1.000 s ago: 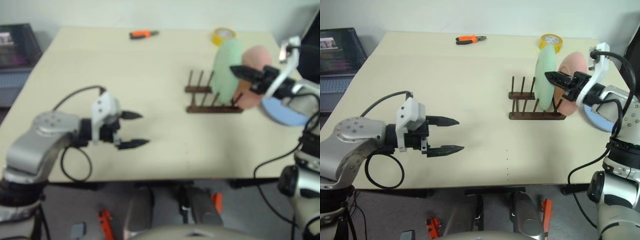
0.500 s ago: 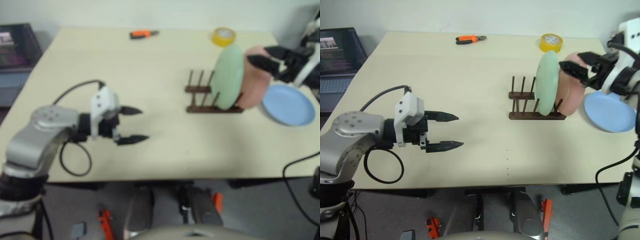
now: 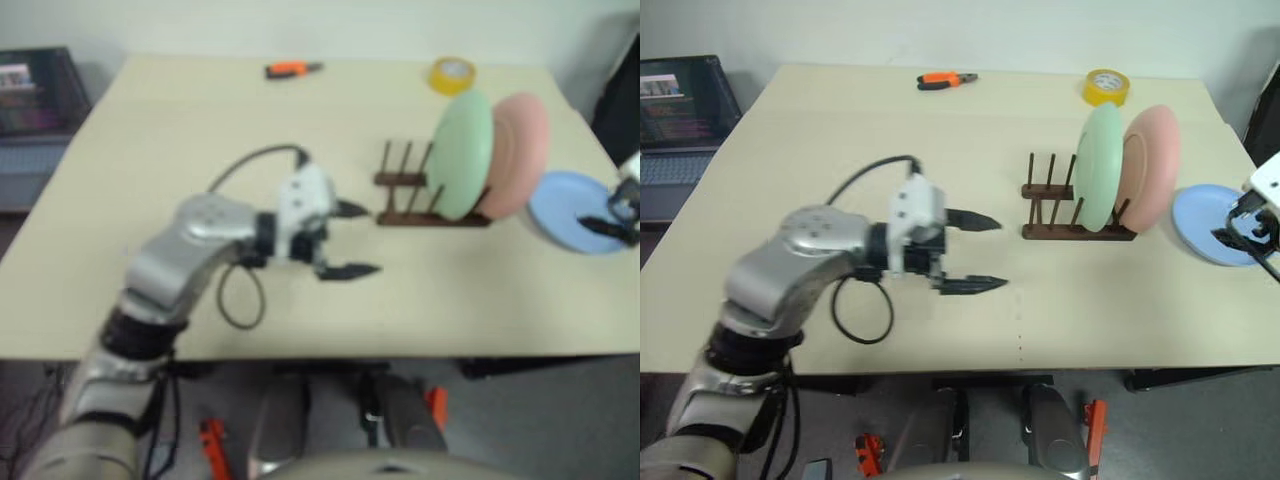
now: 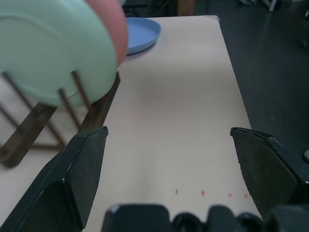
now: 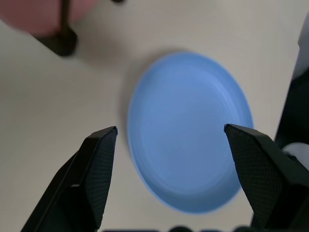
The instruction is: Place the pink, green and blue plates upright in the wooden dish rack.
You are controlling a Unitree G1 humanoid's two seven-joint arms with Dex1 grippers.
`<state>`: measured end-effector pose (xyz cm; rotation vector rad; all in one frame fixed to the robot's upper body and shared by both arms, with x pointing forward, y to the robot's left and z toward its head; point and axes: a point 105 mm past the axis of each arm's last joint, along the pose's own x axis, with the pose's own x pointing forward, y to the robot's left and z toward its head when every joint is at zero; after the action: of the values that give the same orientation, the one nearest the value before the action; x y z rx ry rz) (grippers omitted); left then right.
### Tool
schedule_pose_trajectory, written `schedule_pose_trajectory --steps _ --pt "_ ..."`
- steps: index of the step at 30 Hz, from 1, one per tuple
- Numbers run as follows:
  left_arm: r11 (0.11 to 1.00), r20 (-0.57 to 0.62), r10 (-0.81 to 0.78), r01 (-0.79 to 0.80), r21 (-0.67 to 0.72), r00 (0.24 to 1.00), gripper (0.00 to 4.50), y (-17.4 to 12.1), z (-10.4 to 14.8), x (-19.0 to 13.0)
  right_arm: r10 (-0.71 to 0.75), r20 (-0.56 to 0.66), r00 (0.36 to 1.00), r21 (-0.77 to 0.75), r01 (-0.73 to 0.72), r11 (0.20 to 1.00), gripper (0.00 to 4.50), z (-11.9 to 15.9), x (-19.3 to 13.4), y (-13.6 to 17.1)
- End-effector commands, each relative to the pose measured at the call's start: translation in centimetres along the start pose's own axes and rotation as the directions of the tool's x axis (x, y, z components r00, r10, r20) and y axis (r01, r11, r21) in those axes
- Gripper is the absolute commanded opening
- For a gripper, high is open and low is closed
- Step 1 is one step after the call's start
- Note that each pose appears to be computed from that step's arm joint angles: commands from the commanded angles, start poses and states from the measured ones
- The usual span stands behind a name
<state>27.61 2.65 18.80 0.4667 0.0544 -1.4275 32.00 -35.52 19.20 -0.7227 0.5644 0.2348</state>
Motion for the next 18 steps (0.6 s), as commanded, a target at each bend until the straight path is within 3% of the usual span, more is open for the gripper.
schedule_pose_trajectory --steps 1,8,13,16,18 --pt "0.997 -0.048 0.003 0.001 0.082 0.999 4.50 -0.2 -0.3 2.1 -0.010 0.015 1.000 0.000 0.010 1.000 3.82 -0.1 1.1 -0.1" --pt "0.991 -0.108 0.096 -0.084 0.106 0.990 4.50 0.8 -1.5 4.6 0.058 -0.031 0.998 0.086 -0.056 0.995 3.82 -3.1 4.2 1.8" --pt "0.990 -0.094 0.110 -0.101 0.096 0.989 4.50 0.7 -1.0 5.3 0.034 -0.053 0.998 0.130 -0.027 0.991 3.82 -4.7 6.1 2.1" --pt "0.990 -0.091 0.114 -0.105 0.095 0.989 4.50 0.7 -0.9 5.2 0.031 -0.047 0.998 0.149 -0.024 0.989 3.25 -4.9 6.8 2.3" --pt "0.989 -0.093 0.115 -0.106 0.100 0.989 4.50 0.8 -0.8 5.1 0.027 -0.051 0.998 0.161 -0.018 0.987 2.59 -5.2 7.3 2.5"
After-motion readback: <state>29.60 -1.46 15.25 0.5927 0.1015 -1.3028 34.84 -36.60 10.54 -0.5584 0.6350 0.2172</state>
